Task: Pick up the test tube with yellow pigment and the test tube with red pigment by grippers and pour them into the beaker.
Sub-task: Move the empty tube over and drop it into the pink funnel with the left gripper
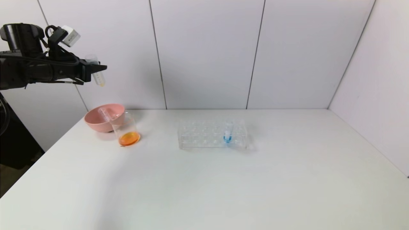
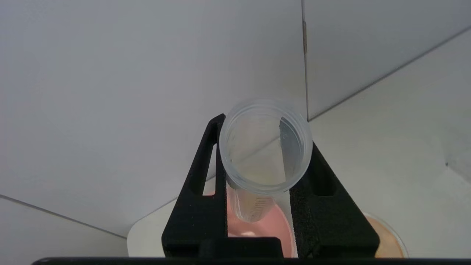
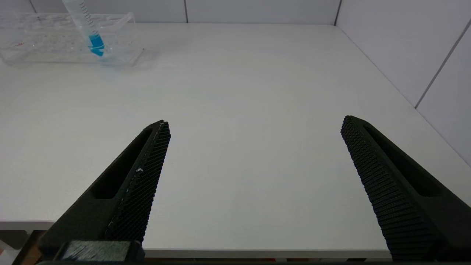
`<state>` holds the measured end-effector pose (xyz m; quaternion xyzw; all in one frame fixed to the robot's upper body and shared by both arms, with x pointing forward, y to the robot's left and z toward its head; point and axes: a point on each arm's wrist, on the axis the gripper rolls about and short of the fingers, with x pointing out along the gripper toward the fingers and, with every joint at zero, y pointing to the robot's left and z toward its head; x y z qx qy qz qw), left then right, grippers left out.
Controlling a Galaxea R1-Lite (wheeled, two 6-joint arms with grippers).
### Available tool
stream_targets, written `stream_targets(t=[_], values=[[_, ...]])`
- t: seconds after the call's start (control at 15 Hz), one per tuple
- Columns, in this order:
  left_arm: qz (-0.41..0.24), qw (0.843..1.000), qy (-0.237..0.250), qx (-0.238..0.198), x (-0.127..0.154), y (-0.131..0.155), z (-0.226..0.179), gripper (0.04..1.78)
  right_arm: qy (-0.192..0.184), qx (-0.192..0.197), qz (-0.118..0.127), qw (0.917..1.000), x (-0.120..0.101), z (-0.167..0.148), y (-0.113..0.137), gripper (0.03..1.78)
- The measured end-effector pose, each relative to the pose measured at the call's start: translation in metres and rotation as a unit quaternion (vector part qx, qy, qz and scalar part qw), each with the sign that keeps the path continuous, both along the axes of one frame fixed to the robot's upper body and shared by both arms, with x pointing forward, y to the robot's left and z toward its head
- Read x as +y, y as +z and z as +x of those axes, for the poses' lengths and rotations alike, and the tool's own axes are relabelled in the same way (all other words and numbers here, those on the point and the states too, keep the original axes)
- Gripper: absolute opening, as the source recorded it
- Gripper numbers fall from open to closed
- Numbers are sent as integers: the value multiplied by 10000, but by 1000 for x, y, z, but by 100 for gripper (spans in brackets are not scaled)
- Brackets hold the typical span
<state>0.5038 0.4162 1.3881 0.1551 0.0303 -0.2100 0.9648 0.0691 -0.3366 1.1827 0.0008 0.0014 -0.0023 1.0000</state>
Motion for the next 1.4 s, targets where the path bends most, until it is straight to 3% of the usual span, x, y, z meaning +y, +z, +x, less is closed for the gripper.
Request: stream_targets(t=[0.27,0.6,0.8,1.4], values=[[-815,9933,406,-709,5,1,14,49,2,2,0,10000,0,0,0,170],[-1201,9833,1148,-739,8,-15,30,49,0,2,0,10000,0,0,0,170],[-1433,9779,1247,-872,8,-28,42,49,2,2,0,10000,0,0,0,170],[-1536,9781,1359,-365,15,-92,73,49,0,2,0,10000,0,0,0,170]])
